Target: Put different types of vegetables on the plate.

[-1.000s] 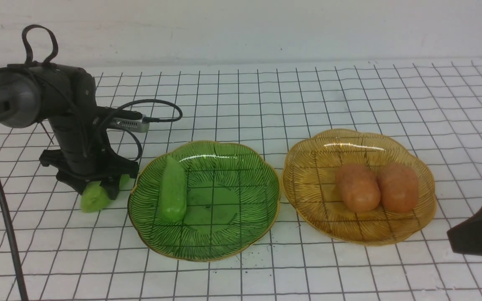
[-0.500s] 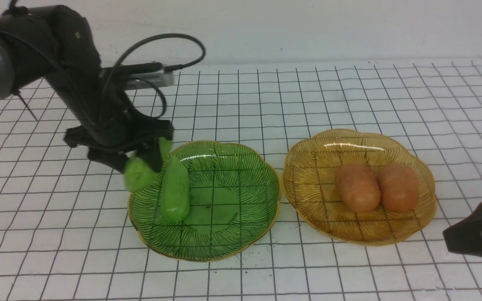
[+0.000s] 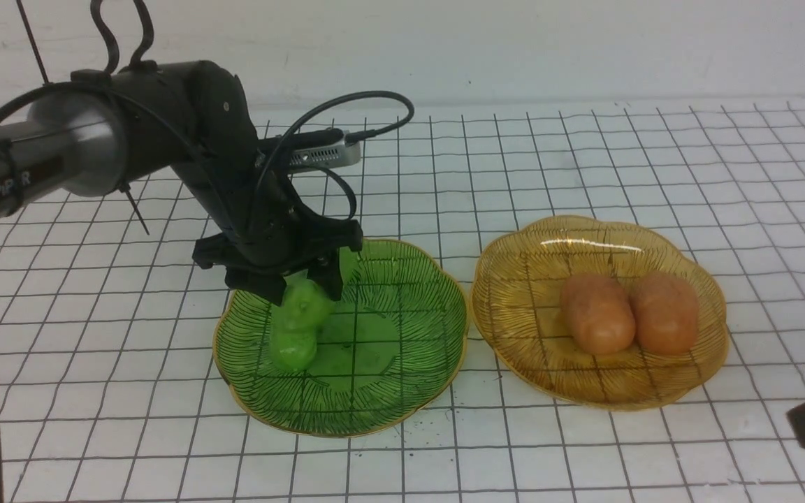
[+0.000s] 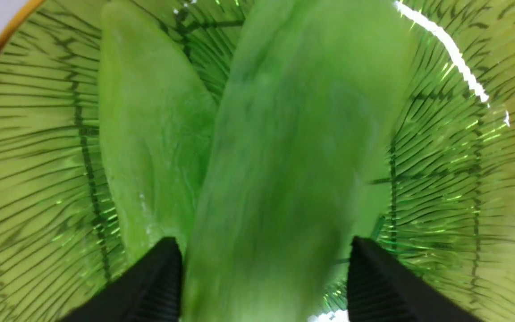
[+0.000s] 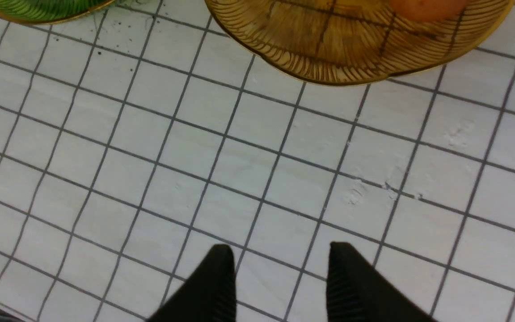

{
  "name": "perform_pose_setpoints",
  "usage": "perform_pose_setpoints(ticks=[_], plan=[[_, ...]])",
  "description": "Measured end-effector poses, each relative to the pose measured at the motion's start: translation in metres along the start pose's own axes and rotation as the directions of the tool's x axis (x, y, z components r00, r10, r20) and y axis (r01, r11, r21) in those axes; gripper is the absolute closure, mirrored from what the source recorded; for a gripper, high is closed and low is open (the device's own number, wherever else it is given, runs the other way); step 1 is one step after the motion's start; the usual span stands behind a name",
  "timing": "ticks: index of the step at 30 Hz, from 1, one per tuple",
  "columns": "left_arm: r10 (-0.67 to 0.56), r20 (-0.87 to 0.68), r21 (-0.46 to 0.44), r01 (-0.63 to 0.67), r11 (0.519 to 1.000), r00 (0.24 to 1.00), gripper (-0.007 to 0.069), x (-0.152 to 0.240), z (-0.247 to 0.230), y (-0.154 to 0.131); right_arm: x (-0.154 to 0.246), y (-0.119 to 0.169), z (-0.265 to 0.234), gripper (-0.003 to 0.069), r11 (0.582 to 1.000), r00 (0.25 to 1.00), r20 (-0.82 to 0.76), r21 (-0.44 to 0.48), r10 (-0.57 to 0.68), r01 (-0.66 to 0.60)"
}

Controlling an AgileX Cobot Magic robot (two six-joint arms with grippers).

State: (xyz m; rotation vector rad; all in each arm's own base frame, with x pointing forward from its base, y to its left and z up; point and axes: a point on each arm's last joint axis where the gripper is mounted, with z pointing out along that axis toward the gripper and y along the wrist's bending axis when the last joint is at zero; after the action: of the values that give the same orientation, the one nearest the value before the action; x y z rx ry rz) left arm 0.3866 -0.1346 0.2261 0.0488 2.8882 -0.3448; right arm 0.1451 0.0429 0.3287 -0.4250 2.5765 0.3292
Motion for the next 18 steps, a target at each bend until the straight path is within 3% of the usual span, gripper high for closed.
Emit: perform_pose_setpoints(ticks=[4,7,11,14,18], plan=[[-0.007,0.000,0.000,0.007,1.000,1.000,0.0146,0.000,0.000,0.000,0.018,0.006,-0.028,0.0571,0.999,0.995,0.095,0.045,-0.027,0.023],[-0.008,0.000,0.000,0.008,1.000,1.000,0.0146,0.000,0.000,0.000,0.036,0.014,-0.052,0.0644,0.996,0.979,0.196,0.072,-0.061,0.048],[-0.010,0.003,0.006,0.010,1.000,1.000,0.0177,0.001,-0.004,-0.001,0.064,0.023,-0.080,0.0671,0.990,0.938,0.327,0.118,-0.110,0.075],[-0.004,0.026,0.014,0.003,1.000,1.000,0.0252,-0.001,-0.015,-0.003,0.083,0.027,-0.098,0.0671,0.981,0.885,0.439,0.172,-0.153,0.085],[0.036,0.085,0.030,-0.039,0.999,0.996,0.0440,-0.002,-0.042,-0.008,0.103,0.026,-0.105,0.0673,0.962,0.739,0.636,0.266,-0.222,0.060]])
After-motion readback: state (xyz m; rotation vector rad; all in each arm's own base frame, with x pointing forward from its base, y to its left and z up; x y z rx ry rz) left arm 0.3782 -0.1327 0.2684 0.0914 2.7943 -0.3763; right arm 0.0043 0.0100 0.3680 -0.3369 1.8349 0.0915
